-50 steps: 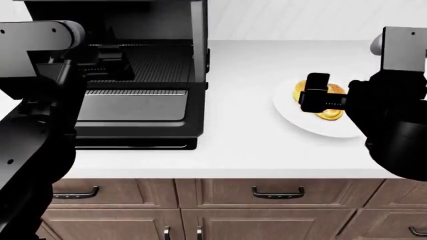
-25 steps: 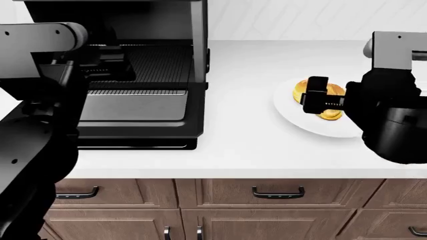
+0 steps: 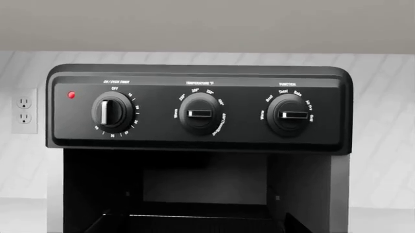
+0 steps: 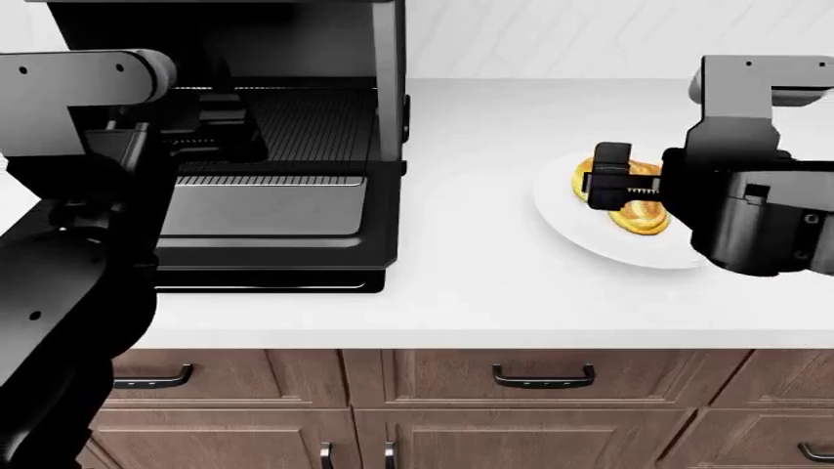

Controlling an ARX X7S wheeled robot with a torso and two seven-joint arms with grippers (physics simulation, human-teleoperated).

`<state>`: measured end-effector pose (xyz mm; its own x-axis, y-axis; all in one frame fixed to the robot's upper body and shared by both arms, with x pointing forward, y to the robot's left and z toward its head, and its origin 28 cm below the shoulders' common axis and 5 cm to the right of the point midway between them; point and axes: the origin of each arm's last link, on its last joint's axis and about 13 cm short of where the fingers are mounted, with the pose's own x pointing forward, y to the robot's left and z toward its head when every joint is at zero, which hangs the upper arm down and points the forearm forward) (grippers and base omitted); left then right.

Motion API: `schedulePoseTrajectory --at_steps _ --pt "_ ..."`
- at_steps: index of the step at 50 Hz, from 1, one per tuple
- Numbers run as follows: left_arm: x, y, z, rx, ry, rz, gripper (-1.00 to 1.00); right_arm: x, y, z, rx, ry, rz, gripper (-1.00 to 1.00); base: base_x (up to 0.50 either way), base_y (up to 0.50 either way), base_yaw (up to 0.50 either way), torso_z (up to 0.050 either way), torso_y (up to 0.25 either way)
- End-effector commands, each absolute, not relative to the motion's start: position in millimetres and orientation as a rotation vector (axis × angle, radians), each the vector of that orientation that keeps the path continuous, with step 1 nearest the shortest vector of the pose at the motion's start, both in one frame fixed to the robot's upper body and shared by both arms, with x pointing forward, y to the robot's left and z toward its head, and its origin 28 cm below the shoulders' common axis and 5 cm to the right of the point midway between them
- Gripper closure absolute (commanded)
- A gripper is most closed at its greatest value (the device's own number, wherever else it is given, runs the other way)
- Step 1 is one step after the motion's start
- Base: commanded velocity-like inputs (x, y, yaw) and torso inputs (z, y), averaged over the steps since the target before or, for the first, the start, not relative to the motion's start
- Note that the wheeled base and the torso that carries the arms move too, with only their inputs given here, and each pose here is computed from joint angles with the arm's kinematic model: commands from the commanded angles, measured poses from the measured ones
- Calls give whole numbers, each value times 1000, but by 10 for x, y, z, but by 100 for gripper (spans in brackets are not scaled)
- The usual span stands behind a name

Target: Place the bread on the rack of the toaster oven.

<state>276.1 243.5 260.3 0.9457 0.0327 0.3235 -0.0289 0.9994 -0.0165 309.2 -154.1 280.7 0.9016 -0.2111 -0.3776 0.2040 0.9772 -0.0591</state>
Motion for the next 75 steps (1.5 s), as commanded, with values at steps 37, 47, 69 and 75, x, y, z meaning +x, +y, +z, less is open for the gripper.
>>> schedulePoseTrajectory --at_steps 37,47,69,75 --pt "2787 2448 2537 -9 -312 37 -100 3396 -1567 2683 -50 501 -259 -100 0 0 0 0 0" --pt "2789 2440 2553 -10 -316 32 -100 3451 -1570 2656 -51 515 -261 -100 0 0 0 0 0" --pt "2784 2437 2553 -11 -315 29 -100 3448 -1575 2618 -66 540 -268 -100 0 0 0 0 0" --pt "2781 2435 2550 -11 -315 28 -100 3445 -1580 2598 -66 549 -271 -100 0 0 0 0 0"
